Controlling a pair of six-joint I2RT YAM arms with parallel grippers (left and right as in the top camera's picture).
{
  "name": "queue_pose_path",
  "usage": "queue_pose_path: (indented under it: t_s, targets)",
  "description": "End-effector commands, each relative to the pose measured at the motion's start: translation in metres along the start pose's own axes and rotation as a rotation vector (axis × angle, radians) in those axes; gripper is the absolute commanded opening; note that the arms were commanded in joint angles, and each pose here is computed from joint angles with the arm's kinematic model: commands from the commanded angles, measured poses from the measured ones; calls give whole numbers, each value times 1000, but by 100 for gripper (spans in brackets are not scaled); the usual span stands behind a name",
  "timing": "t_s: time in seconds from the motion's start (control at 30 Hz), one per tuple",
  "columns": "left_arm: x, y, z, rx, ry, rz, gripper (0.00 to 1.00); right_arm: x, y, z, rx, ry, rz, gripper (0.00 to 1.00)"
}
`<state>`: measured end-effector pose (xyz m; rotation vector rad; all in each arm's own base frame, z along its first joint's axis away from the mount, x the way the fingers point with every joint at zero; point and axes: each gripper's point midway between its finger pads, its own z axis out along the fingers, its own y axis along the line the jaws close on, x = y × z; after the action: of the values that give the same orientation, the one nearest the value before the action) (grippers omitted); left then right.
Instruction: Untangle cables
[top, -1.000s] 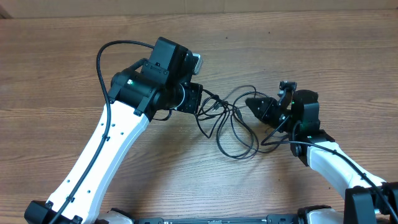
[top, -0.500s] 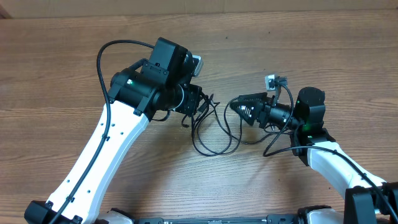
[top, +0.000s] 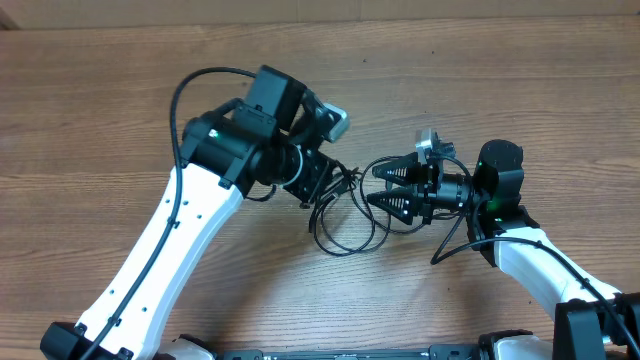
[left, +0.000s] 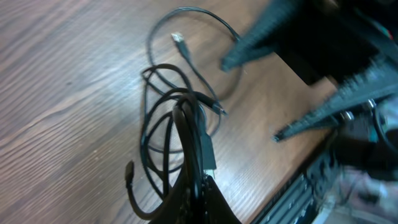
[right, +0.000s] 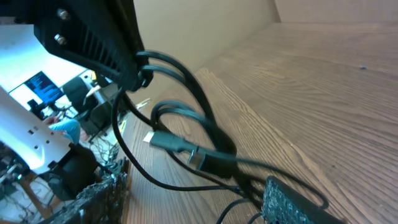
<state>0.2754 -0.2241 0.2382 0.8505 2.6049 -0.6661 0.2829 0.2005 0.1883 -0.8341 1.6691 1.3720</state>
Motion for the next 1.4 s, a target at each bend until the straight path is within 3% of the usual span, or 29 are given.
queue_pose_path:
  t_s: [0.0, 0.27, 0.63, 0.8, 0.97, 1.2, 1.3, 1.37]
  targets:
    - [3, -26, -4, 73, -4, 171, 4, -2, 7, 0, -41, 2, -60, 68]
    - [2, -32, -1, 77, -8, 187, 4, -2, 7, 0, -41, 2, -59, 58]
    - [-11, -40, 0, 86, -54, 102, 4, -2, 7, 0, -40, 2, -59, 51]
    - [-11, -51, 3, 98, -52, 133, 5, -2, 7, 0, -40, 2, -59, 41]
    - [-12, -52, 4, 95, -55, 139, 4, -2, 7, 0, -40, 2, -59, 20]
    - [-12, -50, 4, 83, -56, 138, 5, -2, 7, 0, -40, 2, -59, 7]
    - [-12, -48, 4, 73, -57, 139, 4, -2, 7, 0, -40, 2, -59, 7]
    - [-12, -48, 4, 73, -57, 139, 5, -3, 6, 0, -36, 1, -59, 37]
